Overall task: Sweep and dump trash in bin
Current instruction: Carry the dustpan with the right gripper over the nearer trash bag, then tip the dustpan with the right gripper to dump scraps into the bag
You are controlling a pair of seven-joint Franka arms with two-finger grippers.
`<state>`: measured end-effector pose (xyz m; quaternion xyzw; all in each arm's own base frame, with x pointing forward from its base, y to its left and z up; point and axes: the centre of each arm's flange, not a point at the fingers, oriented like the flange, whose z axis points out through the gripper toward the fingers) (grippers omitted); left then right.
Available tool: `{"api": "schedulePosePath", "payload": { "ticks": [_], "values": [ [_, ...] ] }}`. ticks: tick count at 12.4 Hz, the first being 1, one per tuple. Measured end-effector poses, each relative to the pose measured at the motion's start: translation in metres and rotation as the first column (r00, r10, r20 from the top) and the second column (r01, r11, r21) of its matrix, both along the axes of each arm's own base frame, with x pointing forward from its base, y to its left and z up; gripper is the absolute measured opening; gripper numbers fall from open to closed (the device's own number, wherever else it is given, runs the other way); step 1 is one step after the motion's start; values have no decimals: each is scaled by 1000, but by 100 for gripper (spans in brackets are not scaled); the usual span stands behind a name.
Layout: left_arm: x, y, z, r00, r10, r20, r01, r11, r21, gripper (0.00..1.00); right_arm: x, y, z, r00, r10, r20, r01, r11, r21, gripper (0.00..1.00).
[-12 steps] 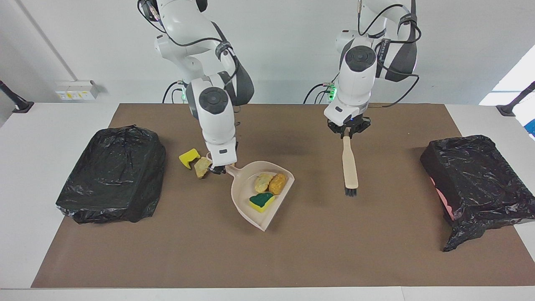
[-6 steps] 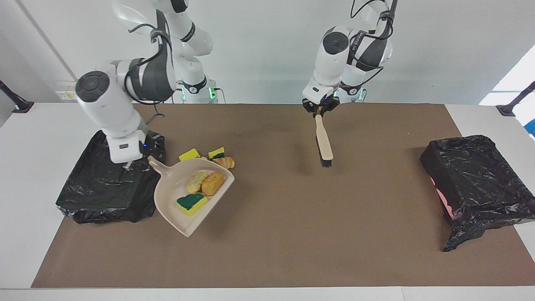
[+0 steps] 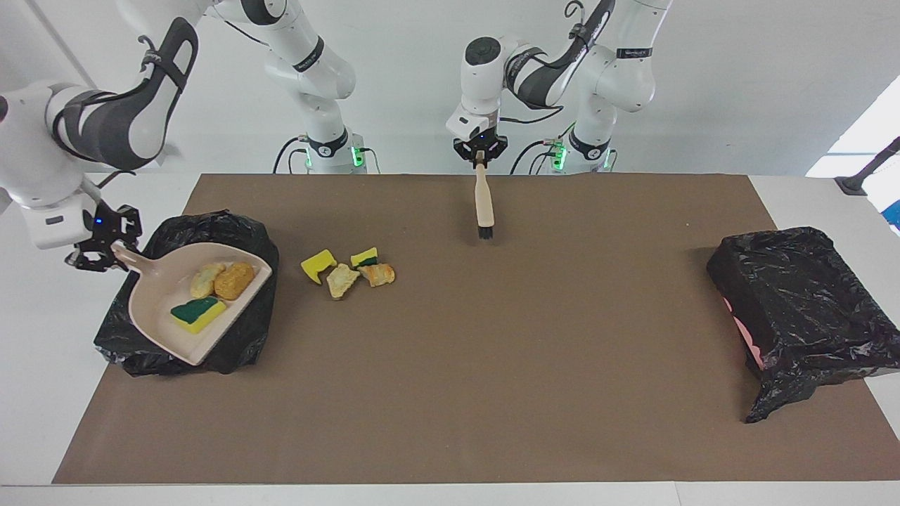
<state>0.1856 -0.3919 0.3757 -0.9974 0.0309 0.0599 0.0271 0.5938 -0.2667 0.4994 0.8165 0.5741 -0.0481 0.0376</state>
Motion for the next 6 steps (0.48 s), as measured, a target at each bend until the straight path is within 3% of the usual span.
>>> {"api": "schedulePosePath", "payload": {
  "ticks": [2, 6],
  "values": [
    [-19, 0, -14, 1000, -8, -7, 8, 1000, -10, 26, -8, -31, 13, 985, 172, -26, -174, 981, -86, 32],
    [-27, 6, -29, 998, 28, -53, -29, 999, -28, 26, 14, -18, 7, 871, 461, -172, -492, 820, -293, 32]
  ]
}}
